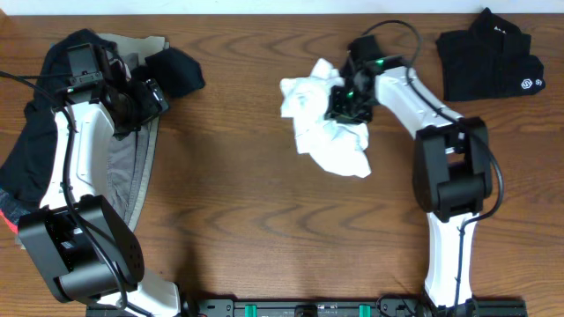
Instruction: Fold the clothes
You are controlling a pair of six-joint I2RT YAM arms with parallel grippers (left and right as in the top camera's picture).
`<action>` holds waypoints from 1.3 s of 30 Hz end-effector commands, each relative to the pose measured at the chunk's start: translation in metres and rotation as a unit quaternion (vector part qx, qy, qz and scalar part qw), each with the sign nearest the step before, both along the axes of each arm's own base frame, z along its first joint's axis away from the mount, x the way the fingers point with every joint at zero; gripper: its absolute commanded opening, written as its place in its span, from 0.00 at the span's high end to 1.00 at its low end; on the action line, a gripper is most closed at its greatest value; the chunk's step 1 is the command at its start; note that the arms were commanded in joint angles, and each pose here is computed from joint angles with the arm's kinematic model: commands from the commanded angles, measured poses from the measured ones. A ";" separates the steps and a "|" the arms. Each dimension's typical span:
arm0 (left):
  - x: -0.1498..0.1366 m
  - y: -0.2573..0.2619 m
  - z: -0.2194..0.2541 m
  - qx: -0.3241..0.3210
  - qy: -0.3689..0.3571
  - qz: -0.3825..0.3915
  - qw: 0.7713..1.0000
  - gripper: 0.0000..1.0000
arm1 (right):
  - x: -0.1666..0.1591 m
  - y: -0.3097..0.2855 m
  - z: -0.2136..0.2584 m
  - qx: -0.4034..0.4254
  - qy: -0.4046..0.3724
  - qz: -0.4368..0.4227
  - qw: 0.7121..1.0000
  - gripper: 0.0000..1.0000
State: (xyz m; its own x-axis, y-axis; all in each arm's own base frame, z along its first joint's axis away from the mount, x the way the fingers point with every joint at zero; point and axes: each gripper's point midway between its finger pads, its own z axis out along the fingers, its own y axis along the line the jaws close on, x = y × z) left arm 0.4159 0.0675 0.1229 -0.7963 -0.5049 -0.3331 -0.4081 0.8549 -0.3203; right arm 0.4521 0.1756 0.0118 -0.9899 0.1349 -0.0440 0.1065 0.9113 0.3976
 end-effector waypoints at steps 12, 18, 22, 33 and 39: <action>0.011 -0.055 -0.014 0.012 0.005 -0.083 0.996 0.13 | 0.028 -0.086 -0.025 -0.112 -0.054 0.031 0.992 0.59; 0.026 -0.067 -0.007 0.018 -0.030 -0.098 0.995 0.13 | 0.105 -0.109 0.000 -0.208 -0.237 0.099 0.944 0.49; 0.028 -0.069 -0.006 0.019 -0.035 -0.101 0.994 0.13 | 0.133 -0.100 0.026 -0.203 -0.306 0.090 0.926 0.32; 0.029 -0.069 -0.006 0.023 -0.037 -0.109 0.993 0.13 | 0.121 -0.031 0.110 -0.183 -0.360 0.185 0.896 0.24; 0.029 -0.067 -0.006 0.024 -0.038 -0.107 0.993 0.13 | 0.112 0.001 0.085 -0.254 -0.345 0.204 0.880 0.28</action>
